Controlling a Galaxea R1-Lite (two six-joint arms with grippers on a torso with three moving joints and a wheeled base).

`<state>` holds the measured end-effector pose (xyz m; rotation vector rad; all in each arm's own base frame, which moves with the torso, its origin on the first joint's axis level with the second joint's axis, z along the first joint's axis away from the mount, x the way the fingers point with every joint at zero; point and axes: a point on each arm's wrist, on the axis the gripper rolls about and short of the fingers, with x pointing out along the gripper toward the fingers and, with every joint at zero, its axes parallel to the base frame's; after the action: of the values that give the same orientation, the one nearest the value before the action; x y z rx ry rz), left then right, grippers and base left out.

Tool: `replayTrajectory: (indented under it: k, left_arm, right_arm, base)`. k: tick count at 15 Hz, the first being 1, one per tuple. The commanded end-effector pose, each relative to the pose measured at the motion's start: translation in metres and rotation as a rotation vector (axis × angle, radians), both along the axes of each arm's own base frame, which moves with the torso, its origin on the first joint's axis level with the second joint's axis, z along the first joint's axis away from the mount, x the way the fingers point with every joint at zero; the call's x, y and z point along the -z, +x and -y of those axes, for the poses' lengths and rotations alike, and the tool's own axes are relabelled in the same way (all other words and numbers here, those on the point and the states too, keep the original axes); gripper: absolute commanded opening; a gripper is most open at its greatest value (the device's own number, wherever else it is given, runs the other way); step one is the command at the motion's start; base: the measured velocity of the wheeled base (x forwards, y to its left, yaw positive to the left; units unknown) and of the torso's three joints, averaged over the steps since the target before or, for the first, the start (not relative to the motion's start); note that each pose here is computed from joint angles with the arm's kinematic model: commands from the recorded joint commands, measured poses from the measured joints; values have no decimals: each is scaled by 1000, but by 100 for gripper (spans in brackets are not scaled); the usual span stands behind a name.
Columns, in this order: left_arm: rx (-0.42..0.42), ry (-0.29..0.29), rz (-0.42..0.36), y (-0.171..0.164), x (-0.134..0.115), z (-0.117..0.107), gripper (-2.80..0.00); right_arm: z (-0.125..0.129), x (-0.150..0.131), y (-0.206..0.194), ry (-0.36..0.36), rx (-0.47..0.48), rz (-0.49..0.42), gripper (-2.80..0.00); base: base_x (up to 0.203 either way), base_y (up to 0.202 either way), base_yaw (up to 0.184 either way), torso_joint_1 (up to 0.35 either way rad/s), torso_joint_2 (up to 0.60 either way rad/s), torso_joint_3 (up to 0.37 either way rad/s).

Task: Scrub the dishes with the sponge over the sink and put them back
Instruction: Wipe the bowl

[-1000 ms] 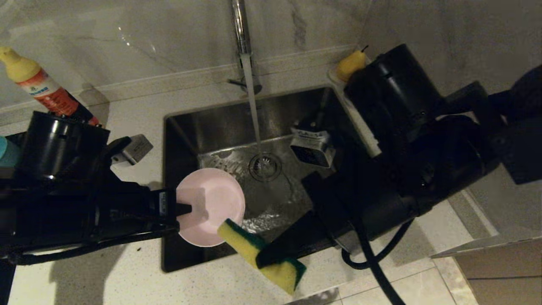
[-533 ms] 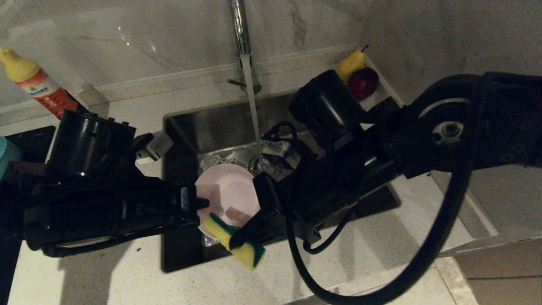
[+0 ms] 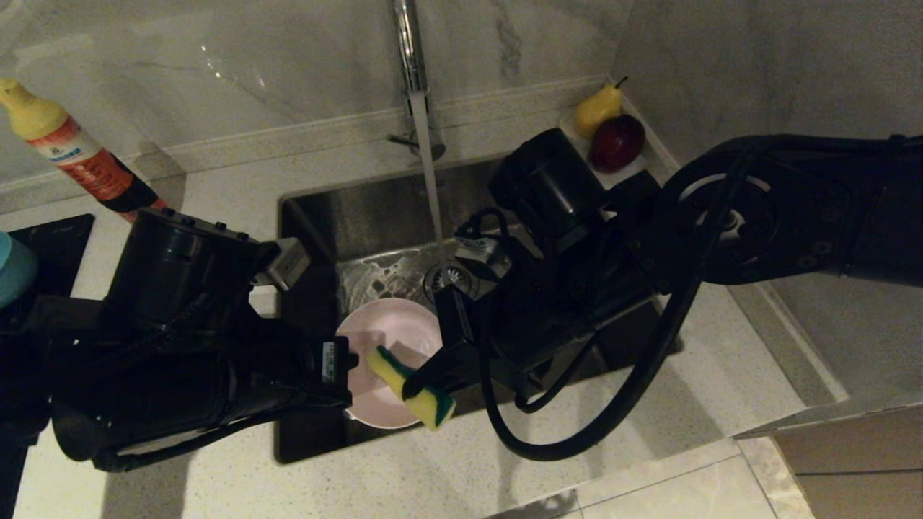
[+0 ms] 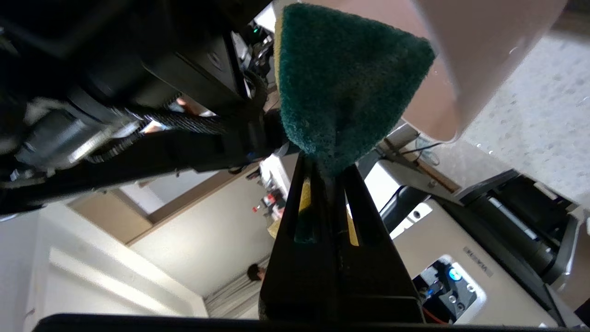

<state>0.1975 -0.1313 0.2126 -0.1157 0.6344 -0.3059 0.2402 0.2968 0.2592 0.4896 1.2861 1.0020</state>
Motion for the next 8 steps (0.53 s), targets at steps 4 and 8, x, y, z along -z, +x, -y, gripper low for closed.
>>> replayTrajectory:
  k: [4,8]
  left_arm:
    - [-35,57,97,4,6,12,-280]
    - [-44,56,142,1,4,20,-280]
  right_arm:
    - [-3,2,3,-5,18,-8,-280]
    - [-17,21,12,-41,21,-27,-280]
  base:
    - [0,0,0,0,0,0]
    - [0,0,0,0,0,0]
